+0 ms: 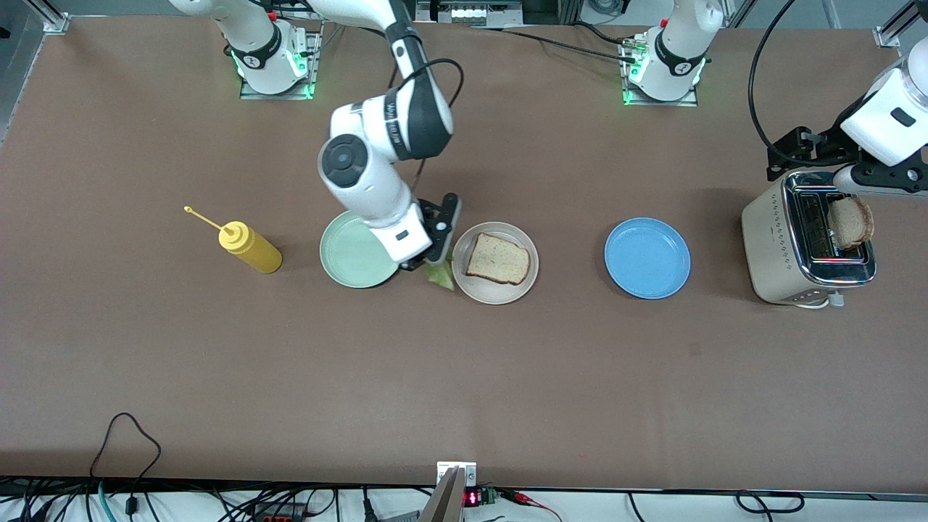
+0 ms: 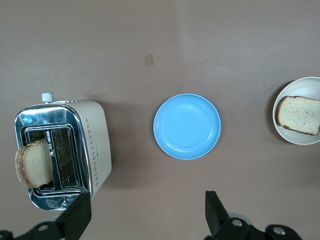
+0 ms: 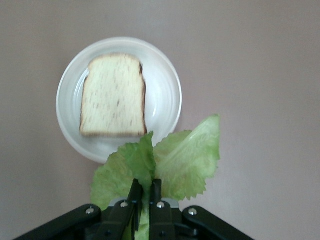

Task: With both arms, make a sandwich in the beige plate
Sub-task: 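Lower the lettuce onto the toast and open the right gripper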

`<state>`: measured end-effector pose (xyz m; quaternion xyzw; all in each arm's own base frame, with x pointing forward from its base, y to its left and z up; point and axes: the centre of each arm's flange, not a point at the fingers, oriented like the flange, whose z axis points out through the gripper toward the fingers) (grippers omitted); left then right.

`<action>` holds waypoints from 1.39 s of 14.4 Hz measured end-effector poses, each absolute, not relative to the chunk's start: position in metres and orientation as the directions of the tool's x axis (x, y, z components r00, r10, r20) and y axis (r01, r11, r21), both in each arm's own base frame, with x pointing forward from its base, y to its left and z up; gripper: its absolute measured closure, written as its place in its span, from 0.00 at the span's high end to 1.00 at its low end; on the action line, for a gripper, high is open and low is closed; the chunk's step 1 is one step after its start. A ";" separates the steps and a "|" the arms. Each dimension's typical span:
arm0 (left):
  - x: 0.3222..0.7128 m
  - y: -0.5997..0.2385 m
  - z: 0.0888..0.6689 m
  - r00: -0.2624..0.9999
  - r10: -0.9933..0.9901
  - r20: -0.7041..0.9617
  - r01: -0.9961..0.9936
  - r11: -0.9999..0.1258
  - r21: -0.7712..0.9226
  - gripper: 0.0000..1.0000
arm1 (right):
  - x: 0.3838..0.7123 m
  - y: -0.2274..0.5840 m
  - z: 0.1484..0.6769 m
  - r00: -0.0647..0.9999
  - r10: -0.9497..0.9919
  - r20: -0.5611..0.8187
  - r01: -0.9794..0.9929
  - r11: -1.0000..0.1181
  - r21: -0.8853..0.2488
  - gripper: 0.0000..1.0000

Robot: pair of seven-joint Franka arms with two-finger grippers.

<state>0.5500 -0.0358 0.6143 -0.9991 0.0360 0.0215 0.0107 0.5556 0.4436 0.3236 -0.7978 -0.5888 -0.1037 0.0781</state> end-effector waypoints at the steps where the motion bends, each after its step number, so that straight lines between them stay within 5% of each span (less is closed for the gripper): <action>1: 0.550 -0.036 0.614 0.996 -0.072 -0.044 -0.072 -0.997 -0.020 1.00 | 0.550 0.456 0.314 0.292 0.916 0.276 0.951 -0.308 0.014 0.10; 16: 0.550 -0.036 0.614 0.996 -0.071 -0.044 -0.072 -0.997 -0.020 1.00 | 0.506 0.542 0.234 0.408 0.838 0.363 0.886 -0.459 0.062 0.10; 20: 0.550 -0.036 0.614 0.996 -0.071 -0.050 -0.072 -0.997 -0.020 1.00 | 0.507 0.543 0.235 0.405 0.834 0.375 0.883 -0.463 0.075 0.42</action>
